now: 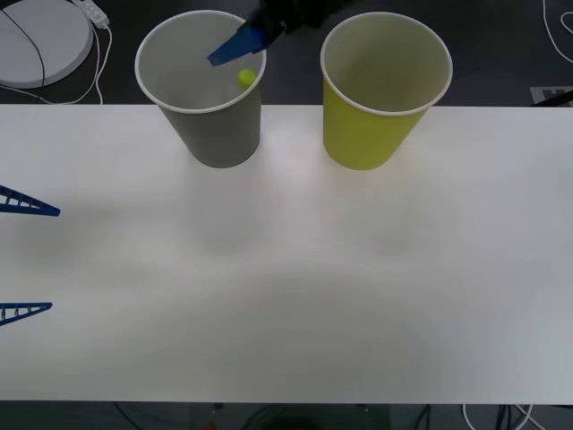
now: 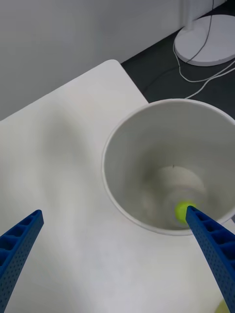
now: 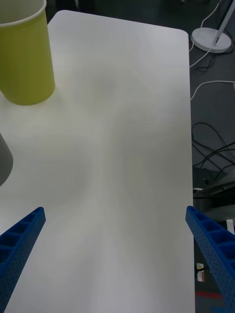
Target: Put the can into the green bin and the plastic bottle into the gray bin
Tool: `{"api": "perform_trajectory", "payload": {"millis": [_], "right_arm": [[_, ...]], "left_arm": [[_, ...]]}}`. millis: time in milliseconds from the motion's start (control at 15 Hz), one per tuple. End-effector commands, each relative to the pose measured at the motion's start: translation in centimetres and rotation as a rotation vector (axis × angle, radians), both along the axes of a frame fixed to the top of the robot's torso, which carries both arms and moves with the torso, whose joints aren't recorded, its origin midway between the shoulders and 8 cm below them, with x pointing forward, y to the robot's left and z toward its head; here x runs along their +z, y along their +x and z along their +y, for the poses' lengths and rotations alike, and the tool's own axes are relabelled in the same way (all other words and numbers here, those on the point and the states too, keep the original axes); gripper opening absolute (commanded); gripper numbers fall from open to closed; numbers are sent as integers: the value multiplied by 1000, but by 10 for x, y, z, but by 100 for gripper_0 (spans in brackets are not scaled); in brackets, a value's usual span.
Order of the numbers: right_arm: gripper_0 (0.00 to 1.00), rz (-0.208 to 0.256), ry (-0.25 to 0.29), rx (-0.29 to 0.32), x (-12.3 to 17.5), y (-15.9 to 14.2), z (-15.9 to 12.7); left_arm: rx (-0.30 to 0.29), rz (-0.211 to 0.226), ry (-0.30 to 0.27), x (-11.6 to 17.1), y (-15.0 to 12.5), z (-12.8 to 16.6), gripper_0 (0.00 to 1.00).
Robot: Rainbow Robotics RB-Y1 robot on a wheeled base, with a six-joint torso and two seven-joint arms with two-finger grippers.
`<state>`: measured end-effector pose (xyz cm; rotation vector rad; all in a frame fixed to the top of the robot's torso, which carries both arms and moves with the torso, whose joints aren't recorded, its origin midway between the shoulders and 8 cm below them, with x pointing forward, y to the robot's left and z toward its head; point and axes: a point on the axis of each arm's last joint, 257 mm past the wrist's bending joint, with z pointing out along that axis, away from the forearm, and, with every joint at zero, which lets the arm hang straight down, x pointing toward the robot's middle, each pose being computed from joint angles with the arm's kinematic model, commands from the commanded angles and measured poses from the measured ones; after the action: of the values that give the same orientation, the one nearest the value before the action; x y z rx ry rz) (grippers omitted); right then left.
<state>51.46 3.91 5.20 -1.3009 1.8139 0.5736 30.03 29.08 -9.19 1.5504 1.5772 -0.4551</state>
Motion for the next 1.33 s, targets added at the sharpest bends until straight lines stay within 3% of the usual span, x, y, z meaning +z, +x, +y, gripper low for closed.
{"api": "perform_trajectory", "payload": {"millis": [67, 733, 1067, 1333], "right_arm": [[100, -26, 9, 31, -10, -10, -15], [100, -60, 37, 130, -43, -72, -56], [100, -76, 51, 151, -57, -95, -75], [100, -113, 55, 212, -73, -111, -94]], "left_arm": [[0, 0, 0, 0, 0, 0, 100], [0, 0, 0, 0, 0, 0, 100], [0, 0, 0, 0, 0, 0, 100], [0, 0, 0, 0, 0, 0, 100]]}}
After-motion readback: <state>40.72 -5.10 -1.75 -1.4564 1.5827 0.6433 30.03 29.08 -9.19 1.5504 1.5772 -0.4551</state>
